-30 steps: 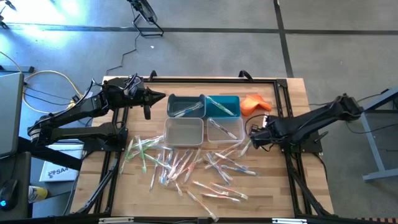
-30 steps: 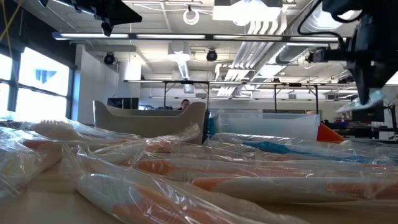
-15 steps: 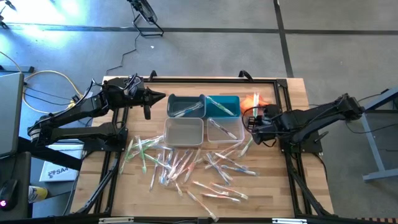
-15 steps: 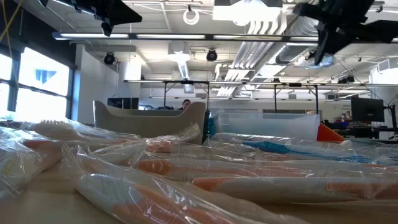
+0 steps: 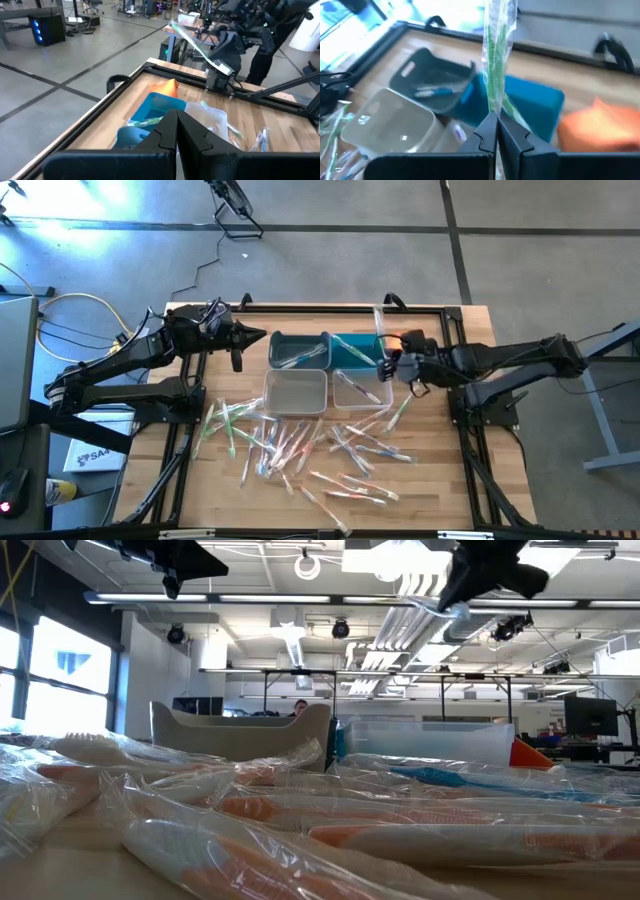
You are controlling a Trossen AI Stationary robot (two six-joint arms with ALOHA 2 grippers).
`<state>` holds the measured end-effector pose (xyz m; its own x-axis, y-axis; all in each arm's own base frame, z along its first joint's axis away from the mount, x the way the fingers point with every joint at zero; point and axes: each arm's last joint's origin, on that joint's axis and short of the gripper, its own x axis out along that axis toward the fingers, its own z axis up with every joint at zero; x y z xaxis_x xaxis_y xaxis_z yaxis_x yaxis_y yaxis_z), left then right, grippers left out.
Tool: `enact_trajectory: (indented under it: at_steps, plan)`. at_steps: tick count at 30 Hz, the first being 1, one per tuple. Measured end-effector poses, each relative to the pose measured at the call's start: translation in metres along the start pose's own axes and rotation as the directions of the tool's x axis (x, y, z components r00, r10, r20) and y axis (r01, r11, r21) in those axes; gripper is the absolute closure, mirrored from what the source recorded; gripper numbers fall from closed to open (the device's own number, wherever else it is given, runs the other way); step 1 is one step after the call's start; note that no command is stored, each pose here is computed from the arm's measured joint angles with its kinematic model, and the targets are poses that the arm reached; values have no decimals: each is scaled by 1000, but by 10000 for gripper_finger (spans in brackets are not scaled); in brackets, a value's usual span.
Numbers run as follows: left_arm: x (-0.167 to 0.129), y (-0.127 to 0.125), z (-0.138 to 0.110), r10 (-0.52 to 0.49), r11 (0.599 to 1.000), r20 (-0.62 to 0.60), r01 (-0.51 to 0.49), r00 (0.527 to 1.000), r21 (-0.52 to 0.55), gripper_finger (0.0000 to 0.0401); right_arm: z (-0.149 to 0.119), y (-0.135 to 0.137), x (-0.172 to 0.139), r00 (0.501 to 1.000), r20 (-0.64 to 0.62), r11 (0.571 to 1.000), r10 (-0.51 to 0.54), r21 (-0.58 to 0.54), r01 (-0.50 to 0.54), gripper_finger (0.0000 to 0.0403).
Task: Pick & Place Toothbrushes
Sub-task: Put the green toothbrush into the blue bin
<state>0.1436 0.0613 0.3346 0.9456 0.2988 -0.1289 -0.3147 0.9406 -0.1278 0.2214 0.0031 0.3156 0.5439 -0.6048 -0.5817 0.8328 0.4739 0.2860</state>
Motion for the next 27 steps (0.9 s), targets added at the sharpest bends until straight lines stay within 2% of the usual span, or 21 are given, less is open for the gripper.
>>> enact_trajectory:
  at_steps: [8, 17, 27]
  plan:
    - [0, 0, 0, 0, 1000, 0, 0, 1000, -21, 401, 24, 1, 16, 995, 10, 989, 97, -110, -95, 400]
    - [0, 0, 0, 0, 1000, 0, 0, 1000, -23, 401, 39, -12, 30, 994, -42, 976, 104, -189, -110, 400]
    - [0, 0, 0, 0, 1000, 0, 0, 1000, -27, 401, 38, -15, 64, 986, -149, 941, 74, -317, -118, 400]
